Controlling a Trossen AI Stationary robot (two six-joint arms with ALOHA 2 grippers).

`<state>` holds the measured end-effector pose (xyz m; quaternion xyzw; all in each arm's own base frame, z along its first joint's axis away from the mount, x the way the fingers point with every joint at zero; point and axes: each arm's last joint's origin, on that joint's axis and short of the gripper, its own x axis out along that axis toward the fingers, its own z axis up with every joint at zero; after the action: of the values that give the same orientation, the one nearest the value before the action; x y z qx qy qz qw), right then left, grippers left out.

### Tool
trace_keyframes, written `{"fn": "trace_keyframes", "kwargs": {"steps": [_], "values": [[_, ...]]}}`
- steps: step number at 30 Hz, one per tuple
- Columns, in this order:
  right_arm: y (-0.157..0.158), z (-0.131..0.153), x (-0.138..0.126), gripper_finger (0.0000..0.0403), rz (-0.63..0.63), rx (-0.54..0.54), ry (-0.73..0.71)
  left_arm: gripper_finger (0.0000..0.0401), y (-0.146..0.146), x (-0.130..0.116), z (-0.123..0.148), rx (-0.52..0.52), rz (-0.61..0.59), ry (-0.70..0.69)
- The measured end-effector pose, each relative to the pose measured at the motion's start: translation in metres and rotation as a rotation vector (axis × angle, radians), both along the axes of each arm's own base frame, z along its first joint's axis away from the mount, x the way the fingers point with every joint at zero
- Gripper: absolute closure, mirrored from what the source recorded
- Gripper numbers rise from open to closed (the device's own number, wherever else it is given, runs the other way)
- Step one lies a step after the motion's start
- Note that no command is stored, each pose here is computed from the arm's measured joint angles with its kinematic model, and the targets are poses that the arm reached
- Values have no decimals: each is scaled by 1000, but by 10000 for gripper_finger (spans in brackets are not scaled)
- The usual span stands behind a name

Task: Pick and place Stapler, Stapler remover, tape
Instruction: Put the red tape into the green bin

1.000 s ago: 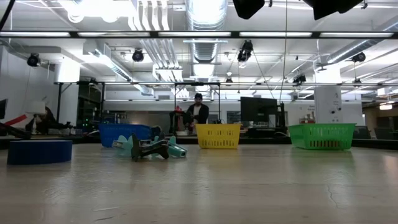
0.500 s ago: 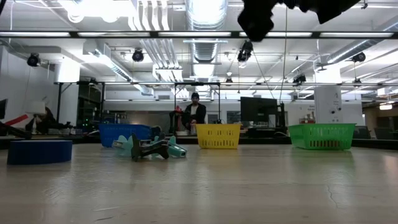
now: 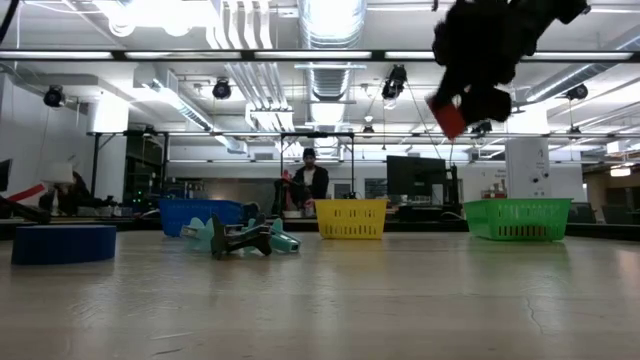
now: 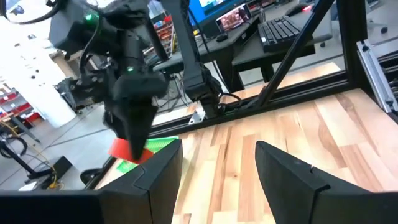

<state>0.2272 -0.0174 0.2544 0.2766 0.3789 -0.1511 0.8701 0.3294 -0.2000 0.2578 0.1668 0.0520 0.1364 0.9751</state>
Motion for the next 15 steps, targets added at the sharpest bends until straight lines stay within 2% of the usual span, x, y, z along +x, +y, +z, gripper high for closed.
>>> {"fn": "trace_keyframes", "kwargs": {"steps": [3, 6, 12, 15], "values": [[-21, 2, -14, 117, -169, -53, 134, 195, 0, 0, -2, 1, 0, 5], [-43, 4, -23, 120, -277, -55, 211, 195, 1, -1, -2, 1, 0, 5], [-82, 5, -35, 113, -385, -44, 327, 195, 1, -1, -5, -1, 0, 9], [-98, -1, -39, 111, -427, -5, 371, 195, 1, -2, -6, -8, 0, 9]]}}
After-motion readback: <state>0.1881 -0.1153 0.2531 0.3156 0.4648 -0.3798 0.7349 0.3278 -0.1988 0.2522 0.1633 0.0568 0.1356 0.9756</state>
